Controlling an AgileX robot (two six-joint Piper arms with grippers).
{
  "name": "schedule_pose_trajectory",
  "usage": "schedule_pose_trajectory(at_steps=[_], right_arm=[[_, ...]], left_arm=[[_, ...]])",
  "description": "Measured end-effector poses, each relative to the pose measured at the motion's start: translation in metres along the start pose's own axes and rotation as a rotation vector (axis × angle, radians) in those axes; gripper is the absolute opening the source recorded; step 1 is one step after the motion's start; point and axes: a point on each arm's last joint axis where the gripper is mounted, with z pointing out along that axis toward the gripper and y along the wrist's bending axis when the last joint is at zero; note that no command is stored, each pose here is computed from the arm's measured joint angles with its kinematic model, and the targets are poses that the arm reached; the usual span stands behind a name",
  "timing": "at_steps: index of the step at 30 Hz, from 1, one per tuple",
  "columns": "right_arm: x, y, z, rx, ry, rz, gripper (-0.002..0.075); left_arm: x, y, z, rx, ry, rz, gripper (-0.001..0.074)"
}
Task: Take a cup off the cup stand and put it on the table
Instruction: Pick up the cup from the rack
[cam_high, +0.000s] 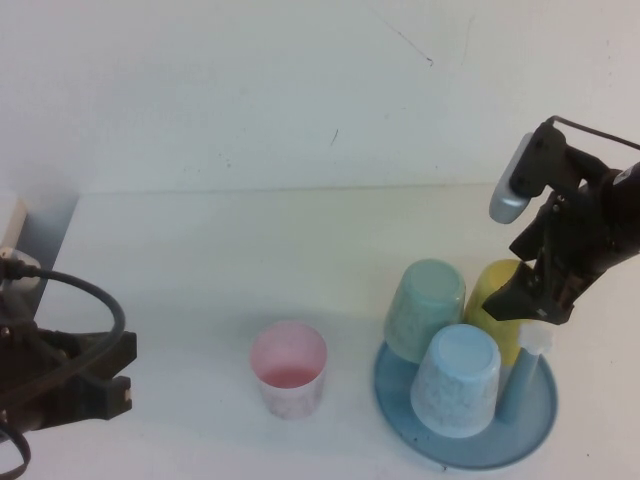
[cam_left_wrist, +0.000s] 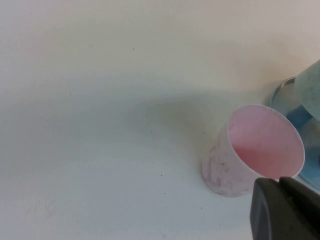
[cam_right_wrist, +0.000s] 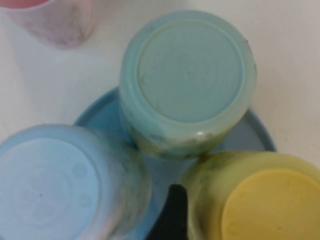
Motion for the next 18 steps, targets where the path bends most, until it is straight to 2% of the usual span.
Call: schedule_pose_trajectory(at_steps=[6, 8, 10, 18], right_arm=[[0.0026, -0.0041, 0.0055, 0.019, 0.020, -0.013, 0.0675], [0.0024, -0.0048, 0.0055, 0.027, 0.017, -0.014, 0.0621], [0.0023, -0.0050, 0.0055, 0.030, 0.016, -0.018, 0.0533], [-0.0003, -0.0069, 0.0031, 0.041, 0.014, -0.041, 0.0540]], left_arm=[[0.0002, -0.0003, 0.0000, 0.004, 0.003, -0.001, -0.0002], [0.0005, -0.0006, 0.0000, 0.006, 0.005, -0.001, -0.0002], [0.0006, -0.0007, 0.0000, 0.007, 0.006, -0.001, -0.0002], [0.0008, -0.0013, 0.0000, 0.014, 0.009, -0.007, -0.0002]])
